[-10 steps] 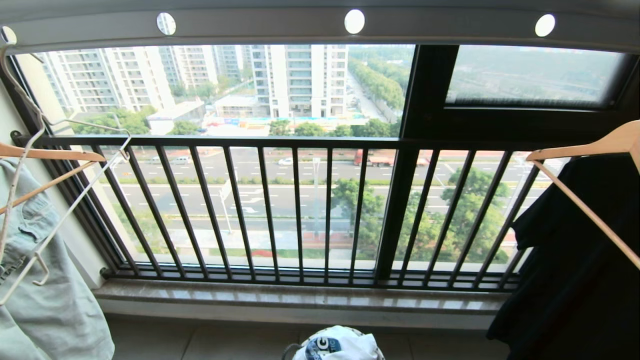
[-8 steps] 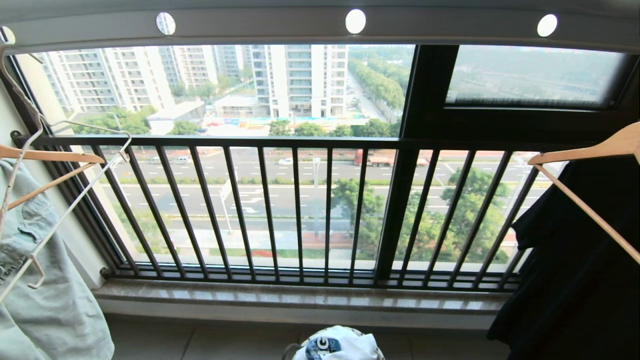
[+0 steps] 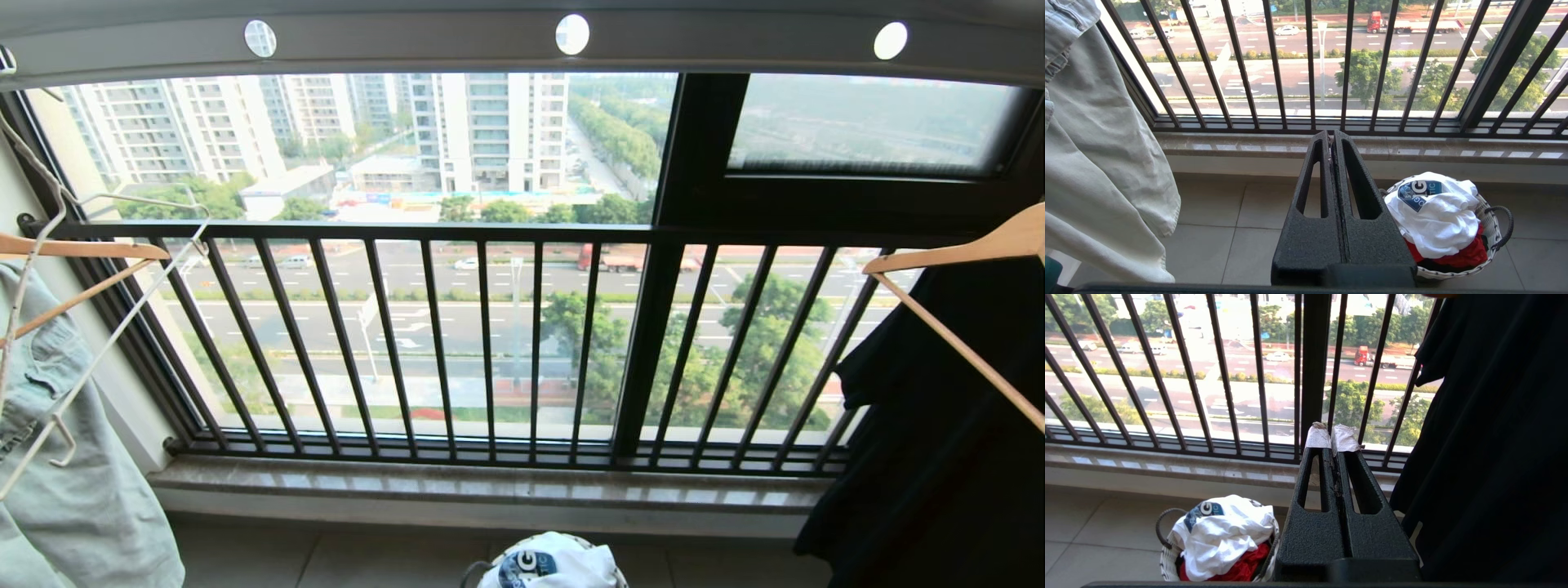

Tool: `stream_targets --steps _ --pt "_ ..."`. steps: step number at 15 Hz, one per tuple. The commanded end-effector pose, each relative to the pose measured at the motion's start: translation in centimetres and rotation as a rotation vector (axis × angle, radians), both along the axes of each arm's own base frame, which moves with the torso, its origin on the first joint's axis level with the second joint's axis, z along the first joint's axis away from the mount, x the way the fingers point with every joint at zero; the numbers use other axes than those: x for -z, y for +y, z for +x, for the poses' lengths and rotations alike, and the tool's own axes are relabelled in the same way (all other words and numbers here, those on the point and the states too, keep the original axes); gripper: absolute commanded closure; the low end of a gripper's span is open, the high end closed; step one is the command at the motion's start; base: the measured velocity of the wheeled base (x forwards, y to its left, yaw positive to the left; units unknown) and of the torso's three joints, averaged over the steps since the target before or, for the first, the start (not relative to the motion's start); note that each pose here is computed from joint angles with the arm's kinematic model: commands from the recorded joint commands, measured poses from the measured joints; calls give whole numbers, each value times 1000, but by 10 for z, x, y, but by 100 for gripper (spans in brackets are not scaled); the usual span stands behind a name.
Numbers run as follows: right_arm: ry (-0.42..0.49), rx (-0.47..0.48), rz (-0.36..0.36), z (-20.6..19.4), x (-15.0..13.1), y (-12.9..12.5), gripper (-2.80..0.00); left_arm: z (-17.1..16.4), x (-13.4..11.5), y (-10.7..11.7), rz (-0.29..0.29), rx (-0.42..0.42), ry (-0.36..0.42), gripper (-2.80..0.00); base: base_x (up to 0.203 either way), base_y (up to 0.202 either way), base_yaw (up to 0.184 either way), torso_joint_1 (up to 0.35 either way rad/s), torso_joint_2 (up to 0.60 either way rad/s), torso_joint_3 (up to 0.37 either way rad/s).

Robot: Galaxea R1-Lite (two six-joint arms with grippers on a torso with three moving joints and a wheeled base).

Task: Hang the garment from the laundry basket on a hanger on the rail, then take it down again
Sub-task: Pick up the clothes rack on the clothesline

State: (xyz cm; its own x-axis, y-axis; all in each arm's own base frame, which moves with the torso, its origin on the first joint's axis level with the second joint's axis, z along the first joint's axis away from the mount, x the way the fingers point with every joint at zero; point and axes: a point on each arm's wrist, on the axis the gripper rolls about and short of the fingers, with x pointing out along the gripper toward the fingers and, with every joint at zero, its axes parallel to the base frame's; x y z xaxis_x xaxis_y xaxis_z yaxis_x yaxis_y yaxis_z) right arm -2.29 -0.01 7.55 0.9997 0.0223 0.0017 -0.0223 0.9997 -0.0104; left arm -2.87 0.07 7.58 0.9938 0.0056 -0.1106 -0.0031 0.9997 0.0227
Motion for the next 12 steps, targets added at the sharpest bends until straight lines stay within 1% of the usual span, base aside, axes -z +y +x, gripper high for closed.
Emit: stream_targets --steps 1,12 --pt "1 -1 0 0 0 0 0 0 0 0 0 -1 1 0 0 0 0 0 0 0" --pt "0 -1 0 0 0 0 0 0 0 0 10 0 3 0 0 0 0 0 0 0"
